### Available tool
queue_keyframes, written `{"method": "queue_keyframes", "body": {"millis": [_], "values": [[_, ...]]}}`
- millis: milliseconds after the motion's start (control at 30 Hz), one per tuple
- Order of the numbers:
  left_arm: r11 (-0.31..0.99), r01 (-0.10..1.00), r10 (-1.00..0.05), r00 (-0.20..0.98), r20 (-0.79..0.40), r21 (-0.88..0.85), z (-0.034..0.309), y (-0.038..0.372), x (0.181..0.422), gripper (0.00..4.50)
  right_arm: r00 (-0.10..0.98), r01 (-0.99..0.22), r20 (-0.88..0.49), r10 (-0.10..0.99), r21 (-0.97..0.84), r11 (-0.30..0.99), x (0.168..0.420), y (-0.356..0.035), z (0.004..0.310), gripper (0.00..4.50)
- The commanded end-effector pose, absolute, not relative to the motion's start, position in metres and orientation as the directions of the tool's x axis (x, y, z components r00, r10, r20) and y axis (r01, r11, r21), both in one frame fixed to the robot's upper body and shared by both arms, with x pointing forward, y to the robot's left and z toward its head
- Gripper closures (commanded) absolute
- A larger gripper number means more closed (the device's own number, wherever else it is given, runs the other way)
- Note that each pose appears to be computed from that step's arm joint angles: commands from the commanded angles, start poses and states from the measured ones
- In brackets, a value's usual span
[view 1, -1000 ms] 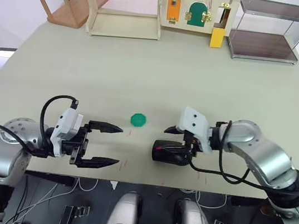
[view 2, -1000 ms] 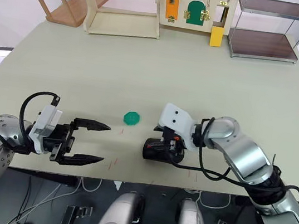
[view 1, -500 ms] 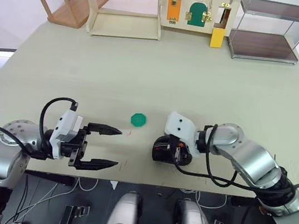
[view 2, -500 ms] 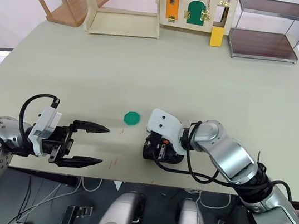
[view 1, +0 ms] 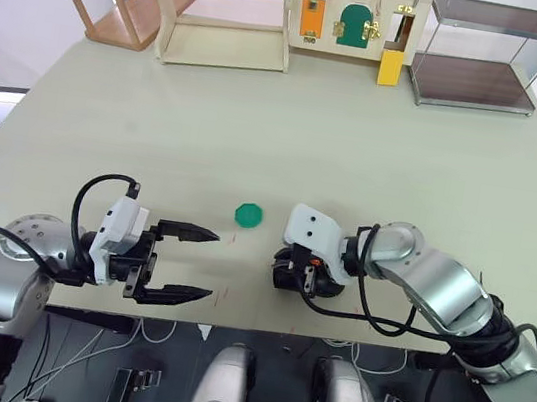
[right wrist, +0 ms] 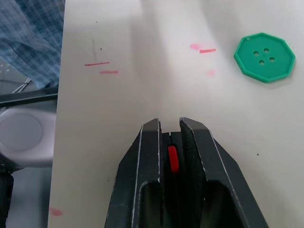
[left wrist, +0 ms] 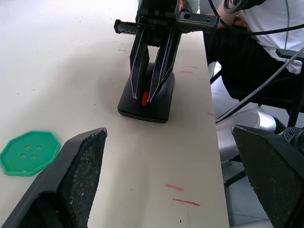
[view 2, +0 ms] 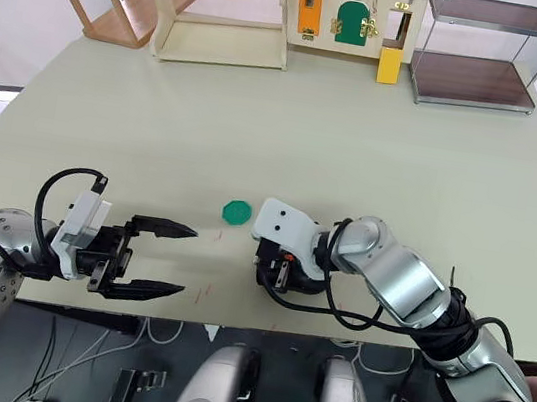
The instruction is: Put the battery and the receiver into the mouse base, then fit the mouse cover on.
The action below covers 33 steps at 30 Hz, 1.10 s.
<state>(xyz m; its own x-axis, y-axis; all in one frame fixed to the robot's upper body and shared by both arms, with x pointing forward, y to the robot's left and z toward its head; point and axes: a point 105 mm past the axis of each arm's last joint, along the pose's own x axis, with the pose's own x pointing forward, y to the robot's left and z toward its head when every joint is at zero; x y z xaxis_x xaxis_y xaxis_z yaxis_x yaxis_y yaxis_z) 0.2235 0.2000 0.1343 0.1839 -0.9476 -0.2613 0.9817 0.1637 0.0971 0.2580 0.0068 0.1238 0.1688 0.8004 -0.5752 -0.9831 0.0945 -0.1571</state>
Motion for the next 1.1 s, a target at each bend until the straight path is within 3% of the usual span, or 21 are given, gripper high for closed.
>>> {"method": "queue_keyframes", "body": {"millis": [33, 67, 167, 233, 600, 933, 1100], "values": [[0.147, 0.981, -0.949, 0.175, -0.261, 0.123, 0.140, 0.200, 0.222, 0.00, 0.178, -0.977, -0.565, 0.806, -0.199, 0.076, 0.257, 0.011, 0.132, 3.83], [0.148, 0.981, -0.949, 0.176, -0.262, 0.123, 0.140, 0.200, 0.222, 0.00, 0.157, -0.981, -0.567, 0.809, -0.183, 0.063, 0.255, 0.011, 0.132, 3.83], [0.148, 0.981, -0.949, 0.176, -0.262, 0.122, 0.140, 0.200, 0.221, 0.00, 0.154, -0.981, -0.567, 0.809, -0.183, 0.059, 0.254, 0.011, 0.132, 3.23], [0.147, 0.981, -0.949, 0.175, -0.263, 0.123, 0.140, 0.200, 0.221, 0.00, 0.178, -0.977, -0.561, 0.809, -0.202, 0.075, 0.257, 0.012, 0.133, 2.33], [0.149, 0.981, -0.948, 0.178, -0.263, 0.126, 0.140, 0.200, 0.222, 0.00, 0.189, -0.975, -0.595, 0.781, -0.209, 0.077, 0.260, 0.011, 0.125, 2.33], [0.148, 0.980, -0.948, 0.178, -0.263, 0.130, 0.140, 0.201, 0.224, 0.00, 0.203, -0.976, -0.738, 0.644, -0.203, 0.075, 0.261, -0.004, 0.097, 2.33], [0.146, 0.981, -0.949, 0.176, -0.263, 0.130, 0.140, 0.201, 0.224, 0.00, 0.210, -0.975, -0.693, 0.689, -0.200, 0.096, 0.261, 0.002, 0.106, 2.33]]}}
